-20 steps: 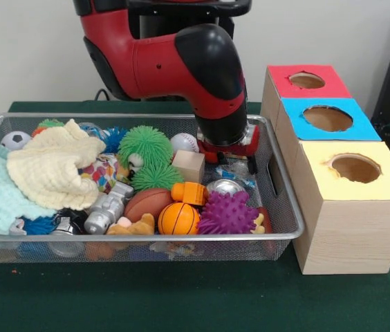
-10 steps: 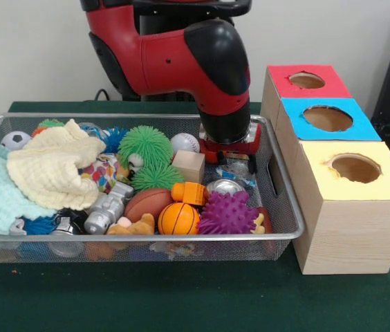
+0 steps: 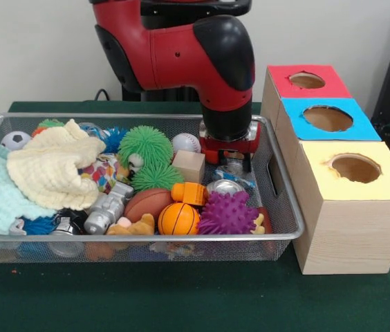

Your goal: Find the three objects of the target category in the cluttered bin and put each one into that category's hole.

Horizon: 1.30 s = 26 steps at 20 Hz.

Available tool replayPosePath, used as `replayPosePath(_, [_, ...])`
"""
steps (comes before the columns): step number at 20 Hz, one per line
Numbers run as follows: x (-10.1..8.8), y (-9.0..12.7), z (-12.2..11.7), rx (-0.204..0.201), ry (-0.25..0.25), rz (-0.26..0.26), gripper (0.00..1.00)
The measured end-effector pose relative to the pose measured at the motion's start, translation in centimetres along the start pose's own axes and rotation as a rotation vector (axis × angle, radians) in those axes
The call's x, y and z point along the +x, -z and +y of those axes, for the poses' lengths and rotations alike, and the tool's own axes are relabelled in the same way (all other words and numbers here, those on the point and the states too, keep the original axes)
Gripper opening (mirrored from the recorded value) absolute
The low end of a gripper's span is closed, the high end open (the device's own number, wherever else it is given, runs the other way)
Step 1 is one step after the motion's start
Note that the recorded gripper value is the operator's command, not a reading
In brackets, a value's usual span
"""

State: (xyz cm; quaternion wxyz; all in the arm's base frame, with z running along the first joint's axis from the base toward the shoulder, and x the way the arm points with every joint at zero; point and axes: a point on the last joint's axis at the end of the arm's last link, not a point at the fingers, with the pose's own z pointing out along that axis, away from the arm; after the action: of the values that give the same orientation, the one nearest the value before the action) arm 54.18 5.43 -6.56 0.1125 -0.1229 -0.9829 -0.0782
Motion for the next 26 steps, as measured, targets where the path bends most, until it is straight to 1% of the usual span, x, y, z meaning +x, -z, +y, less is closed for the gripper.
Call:
replayPosePath(9, [0.2, 0.0, 0.3, 0.026, 0.016, -0.021, 0.00])
replayPosePath(12, [0.1, 0.1, 0.2, 0.042, 0.022, -0.044, 0.00])
replayPosePath(16, [-0.3, 0.6, 0.0, 0.071, 0.034, -0.098, 0.00])
replayPosePath(18, [-0.9, 1.4, -0.2, 0.091, 0.042, -0.159, 0.00])
replayPosePath(22, [-1.6, 2.5, -0.6, 0.115, 0.048, -0.219, 0.00])
replayPosePath(24, [-1.9, 3.5, -0.9, 0.130, 0.050, -0.242, 0.00])
replayPosePath(26, [-2.0, 3.7, -1.0, 0.134, 0.049, -0.246, 0.00])
